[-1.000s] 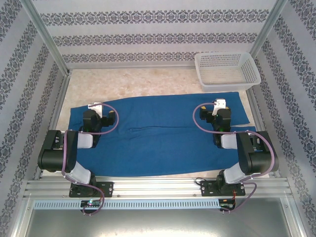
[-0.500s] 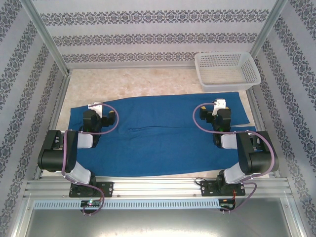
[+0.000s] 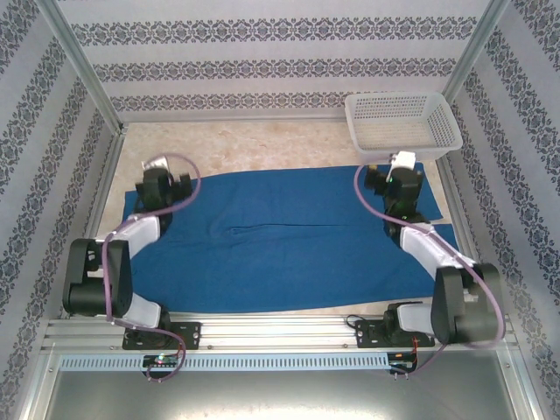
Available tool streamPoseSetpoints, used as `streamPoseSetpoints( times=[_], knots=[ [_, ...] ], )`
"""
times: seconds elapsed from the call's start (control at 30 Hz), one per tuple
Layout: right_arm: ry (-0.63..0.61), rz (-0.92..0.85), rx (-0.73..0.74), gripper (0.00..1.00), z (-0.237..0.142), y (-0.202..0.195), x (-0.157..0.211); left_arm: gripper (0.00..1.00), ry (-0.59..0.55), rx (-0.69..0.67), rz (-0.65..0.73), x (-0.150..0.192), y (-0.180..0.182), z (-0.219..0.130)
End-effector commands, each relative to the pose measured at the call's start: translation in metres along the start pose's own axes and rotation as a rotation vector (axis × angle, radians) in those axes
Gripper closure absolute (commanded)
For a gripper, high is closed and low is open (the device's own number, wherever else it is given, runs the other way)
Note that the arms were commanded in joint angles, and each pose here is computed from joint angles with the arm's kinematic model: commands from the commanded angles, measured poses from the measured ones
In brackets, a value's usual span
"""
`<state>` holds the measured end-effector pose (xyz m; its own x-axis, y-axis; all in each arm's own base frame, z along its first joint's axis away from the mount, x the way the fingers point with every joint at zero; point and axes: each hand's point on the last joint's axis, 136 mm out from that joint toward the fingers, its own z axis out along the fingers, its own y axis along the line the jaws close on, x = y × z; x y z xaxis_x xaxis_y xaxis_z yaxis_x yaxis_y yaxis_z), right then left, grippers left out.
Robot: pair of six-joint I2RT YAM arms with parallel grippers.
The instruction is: Roll up the long pants
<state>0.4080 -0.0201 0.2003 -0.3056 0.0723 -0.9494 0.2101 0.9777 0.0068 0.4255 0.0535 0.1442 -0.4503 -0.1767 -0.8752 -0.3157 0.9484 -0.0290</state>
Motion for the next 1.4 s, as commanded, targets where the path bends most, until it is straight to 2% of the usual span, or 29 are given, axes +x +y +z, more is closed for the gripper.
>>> streamPoseSetpoints(
  times=[0.0,0.07,0.1,0.23,0.3,0.37,0.47,0.57,0.67,0.73,0.83,1.17,1.37],
  knots=[
    [0.092,0.070,-0.028,0.02,-0.022,-0.001,-0.023,0.00,0.192,-0.135,-0.245,-0.010,0.034,-0.026],
    [0.111,0.151,-0.016,0.02,-0.032,-0.011,-0.034,0.00,0.291,-0.183,-0.407,0.000,0.050,-0.038],
    [0.129,0.216,0.012,0.02,-0.037,-0.023,-0.037,0.00,0.331,-0.158,-0.491,0.006,0.054,-0.043],
    [0.192,0.463,0.068,0.02,-0.061,-0.068,-0.029,0.01,0.395,-0.094,-0.811,0.038,0.080,-0.084],
    [0.220,0.562,0.071,0.02,-0.071,-0.084,-0.018,0.04,0.397,-0.140,-0.879,0.056,0.098,-0.112],
    [0.238,0.667,0.080,0.02,-0.079,-0.101,-0.007,0.01,0.412,-0.219,-0.941,0.080,0.112,-0.143],
    [0.274,0.746,0.165,0.02,-0.088,-0.122,0.020,0.00,0.463,-0.287,-1.074,0.124,0.108,-0.182],
    [0.291,0.830,0.262,0.02,-0.096,-0.137,0.043,0.00,0.484,-0.418,-1.180,0.173,0.110,-0.209],
    [0.312,0.899,0.256,0.02,-0.097,-0.138,0.051,0.00,0.550,-0.533,-1.220,0.212,0.110,-0.229],
    [0.338,0.908,0.255,0.02,-0.099,-0.138,0.053,0.00,0.573,-0.518,-1.243,0.219,0.104,-0.228],
    [0.363,0.910,0.272,0.02,-0.103,-0.138,0.057,0.00,0.523,-0.555,-1.240,0.215,0.113,-0.229],
    [0.375,0.968,0.233,0.02,-0.098,-0.132,0.065,0.00,0.367,-0.822,-1.147,0.202,0.161,-0.249],
    [0.373,0.987,0.231,0.02,-0.096,-0.133,0.064,0.02,0.411,-0.981,-1.031,0.196,0.184,-0.251]
  ],
)
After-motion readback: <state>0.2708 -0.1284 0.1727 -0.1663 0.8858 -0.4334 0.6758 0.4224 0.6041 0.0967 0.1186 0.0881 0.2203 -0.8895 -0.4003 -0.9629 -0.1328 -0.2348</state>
